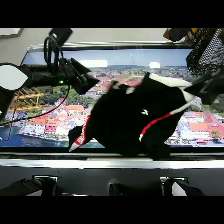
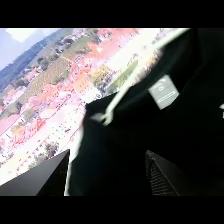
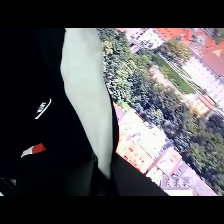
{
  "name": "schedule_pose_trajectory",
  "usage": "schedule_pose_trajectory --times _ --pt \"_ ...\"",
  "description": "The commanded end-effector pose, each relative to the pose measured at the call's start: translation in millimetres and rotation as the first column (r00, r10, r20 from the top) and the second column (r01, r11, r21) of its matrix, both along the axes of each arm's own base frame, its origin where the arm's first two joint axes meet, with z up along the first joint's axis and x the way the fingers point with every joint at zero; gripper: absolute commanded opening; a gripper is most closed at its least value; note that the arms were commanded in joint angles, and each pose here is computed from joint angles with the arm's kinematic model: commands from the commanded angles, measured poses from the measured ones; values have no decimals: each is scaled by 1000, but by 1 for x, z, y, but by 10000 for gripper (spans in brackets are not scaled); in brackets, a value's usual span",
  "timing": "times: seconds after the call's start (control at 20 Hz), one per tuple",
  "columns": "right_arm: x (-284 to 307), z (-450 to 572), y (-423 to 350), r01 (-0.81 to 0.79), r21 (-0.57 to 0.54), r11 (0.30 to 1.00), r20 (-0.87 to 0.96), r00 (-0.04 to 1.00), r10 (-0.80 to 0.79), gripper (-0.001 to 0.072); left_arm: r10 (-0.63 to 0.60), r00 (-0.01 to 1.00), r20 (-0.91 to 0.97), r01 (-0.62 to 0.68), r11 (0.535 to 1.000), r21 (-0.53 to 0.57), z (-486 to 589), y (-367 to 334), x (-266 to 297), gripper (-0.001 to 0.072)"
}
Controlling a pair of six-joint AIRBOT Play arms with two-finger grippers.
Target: Fold the clothes and pants, and hang the long-sleeved shirts on hangers.
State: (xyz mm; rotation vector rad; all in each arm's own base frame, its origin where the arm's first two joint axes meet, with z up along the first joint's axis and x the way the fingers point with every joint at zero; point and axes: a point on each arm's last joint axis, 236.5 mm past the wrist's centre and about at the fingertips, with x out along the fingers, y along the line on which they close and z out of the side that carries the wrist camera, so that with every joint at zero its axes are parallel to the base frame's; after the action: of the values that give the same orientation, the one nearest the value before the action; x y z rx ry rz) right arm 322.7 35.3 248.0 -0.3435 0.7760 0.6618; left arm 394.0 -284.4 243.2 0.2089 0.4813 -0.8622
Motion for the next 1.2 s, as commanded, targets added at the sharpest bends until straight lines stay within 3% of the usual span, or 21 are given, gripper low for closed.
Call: schedule_pose_trajectory --times 0.0,0.15,0.3,0.55,0.7,0.85,1.0,1.15 --pt "-30 38 -27 219 -90 972 134 969 -206 41 185 975 -127 -205 963 -176 16 20 23 555" --pt "-47 69 -37 334 -80 939 254 918 -305 41 270 941 -203 -315 919 -238 23 44 33 555" --pt "-53 104 -58 474 -32 880 394 815 -425 41 288 938 -195 -331 911 -248 30 53 34 555" --pt "-57 189 -108 657 177 733 643 487 -592 41 286 938 -193 -329 911 -250 31 53 33 555" --pt "-64 232 -136 710 231 665 756 299 -582 41 287 938 -193 -329 911 -249 31 53 33 555" --pt "-75 261 -153 751 213 625 842 184 -508 41 286 938 -193 -329 911 -249 30 53 33 555" --pt "-89 282 -169 810 165 563 905 102 -413 41 288 938 -194 -331 911 -248 29 52 35 555" --pt "-102 288 -190 884 105 456 933 71 -352 41 288 936 -202 -333 911 -243 24 52 37 555"
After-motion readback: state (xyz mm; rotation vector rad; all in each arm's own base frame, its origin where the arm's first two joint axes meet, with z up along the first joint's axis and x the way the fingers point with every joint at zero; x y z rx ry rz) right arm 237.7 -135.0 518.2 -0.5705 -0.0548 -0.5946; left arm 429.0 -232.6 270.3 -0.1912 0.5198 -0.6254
